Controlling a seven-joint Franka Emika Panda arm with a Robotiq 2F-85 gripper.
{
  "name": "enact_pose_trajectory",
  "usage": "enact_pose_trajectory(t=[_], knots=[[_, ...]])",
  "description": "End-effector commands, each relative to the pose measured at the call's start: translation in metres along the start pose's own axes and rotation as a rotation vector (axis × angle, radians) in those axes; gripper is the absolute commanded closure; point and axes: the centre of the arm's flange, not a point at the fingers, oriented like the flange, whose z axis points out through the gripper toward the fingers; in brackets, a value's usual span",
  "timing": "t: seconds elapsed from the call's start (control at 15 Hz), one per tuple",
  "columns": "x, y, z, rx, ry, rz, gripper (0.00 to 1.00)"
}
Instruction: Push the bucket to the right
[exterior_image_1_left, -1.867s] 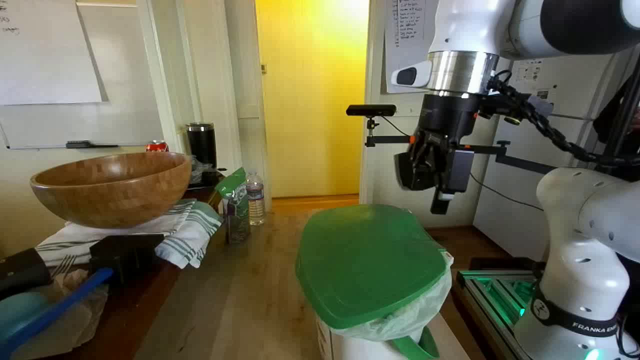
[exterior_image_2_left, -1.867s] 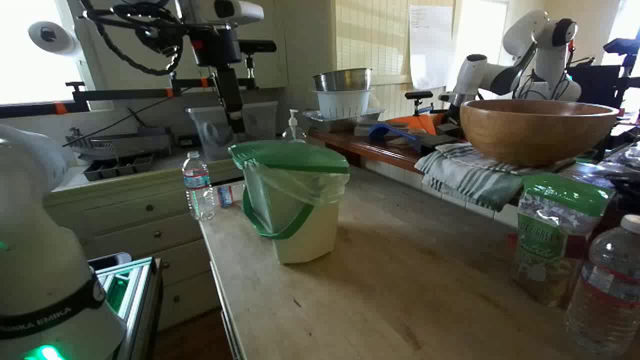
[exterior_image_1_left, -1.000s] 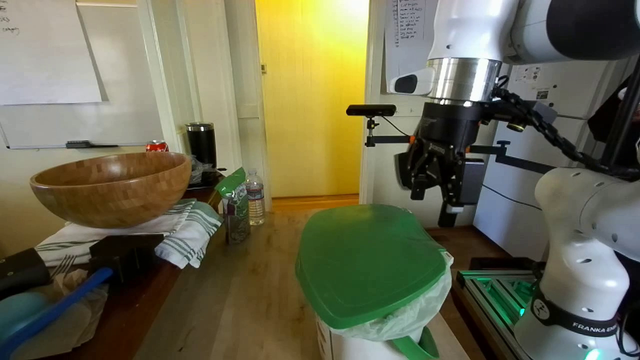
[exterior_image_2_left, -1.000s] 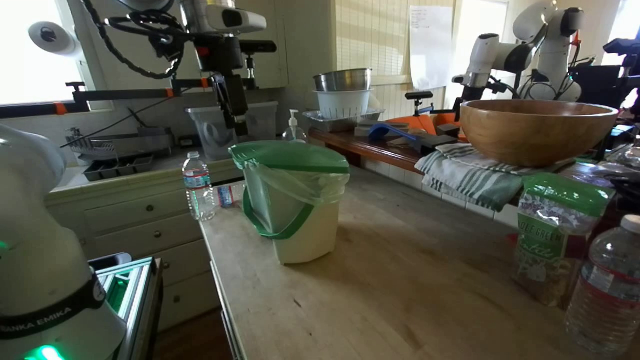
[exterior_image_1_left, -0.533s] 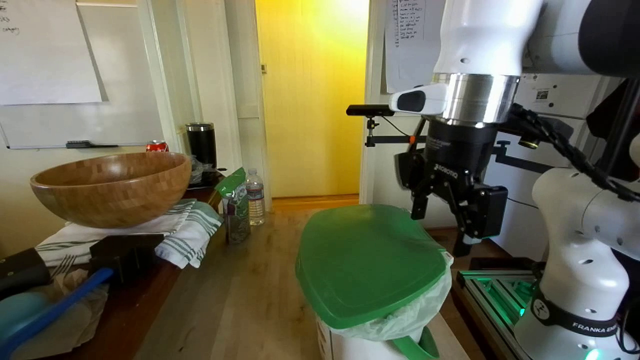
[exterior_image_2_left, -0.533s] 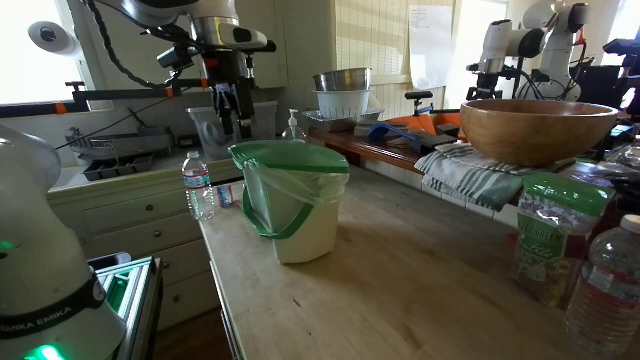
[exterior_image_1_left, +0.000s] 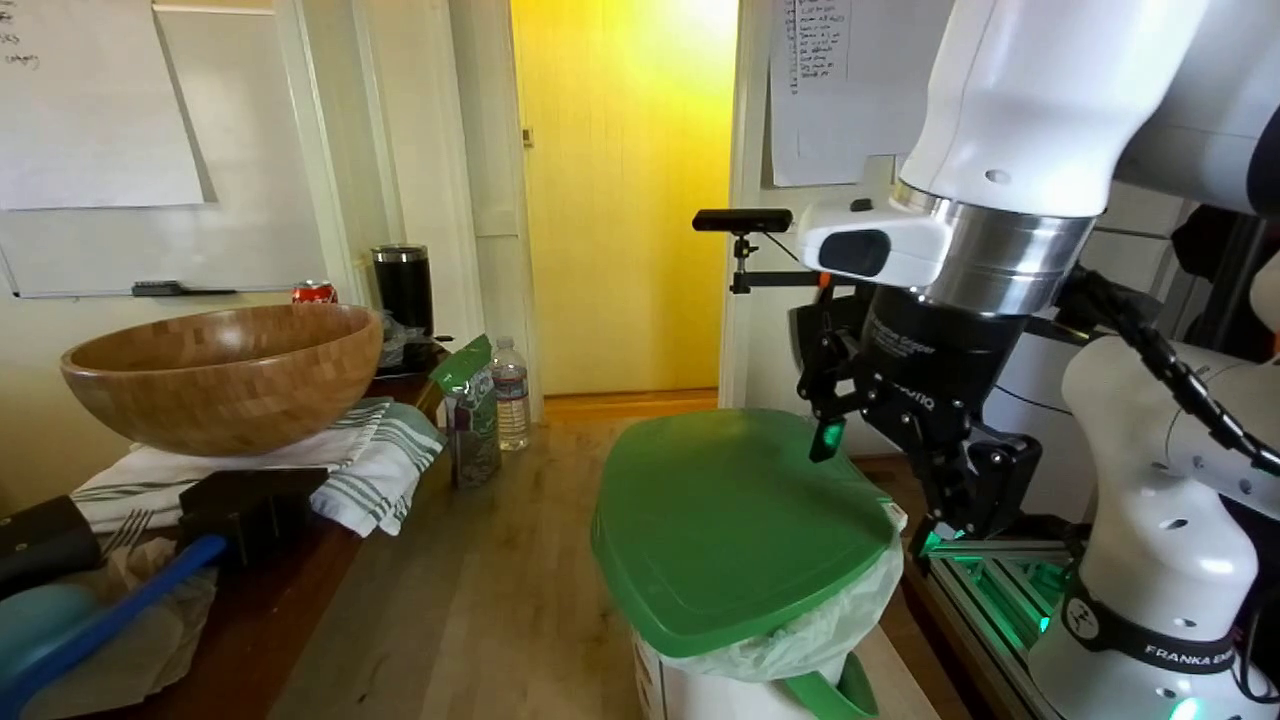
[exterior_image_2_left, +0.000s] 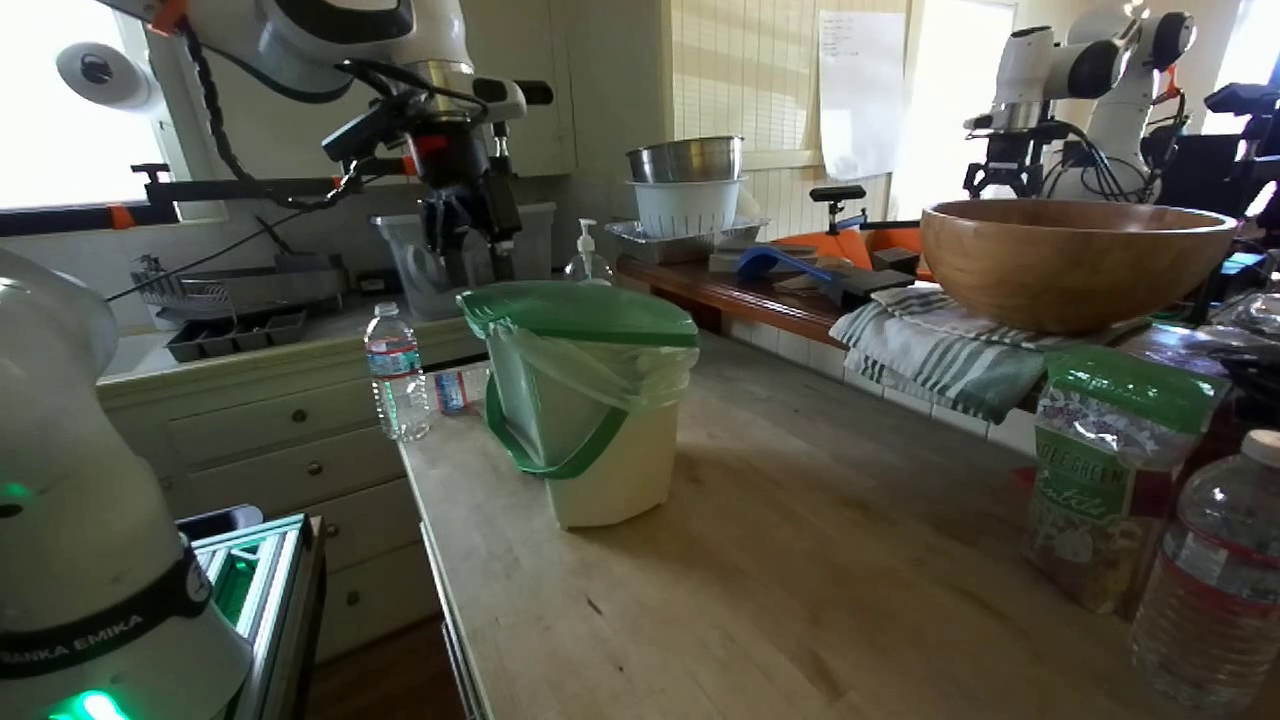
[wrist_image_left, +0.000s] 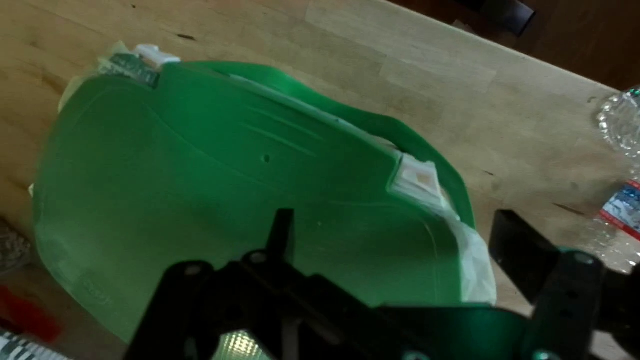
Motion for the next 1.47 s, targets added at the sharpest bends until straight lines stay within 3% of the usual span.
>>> enact_pose_trajectory(t=[0.0,0.33,0.93,1.4], knots=[[0.007,-0.004,0.006,-0.069,0.034,-0.048,0.0],[0.007,0.001,0.01,-0.118,0.025,-0.074,0.0],[0.006,0.015,0.016,-0.133,-0.002,-0.066,0.0],[-0.022,0.041,0.017,-0.152,-0.078,-0.033,0.0]])
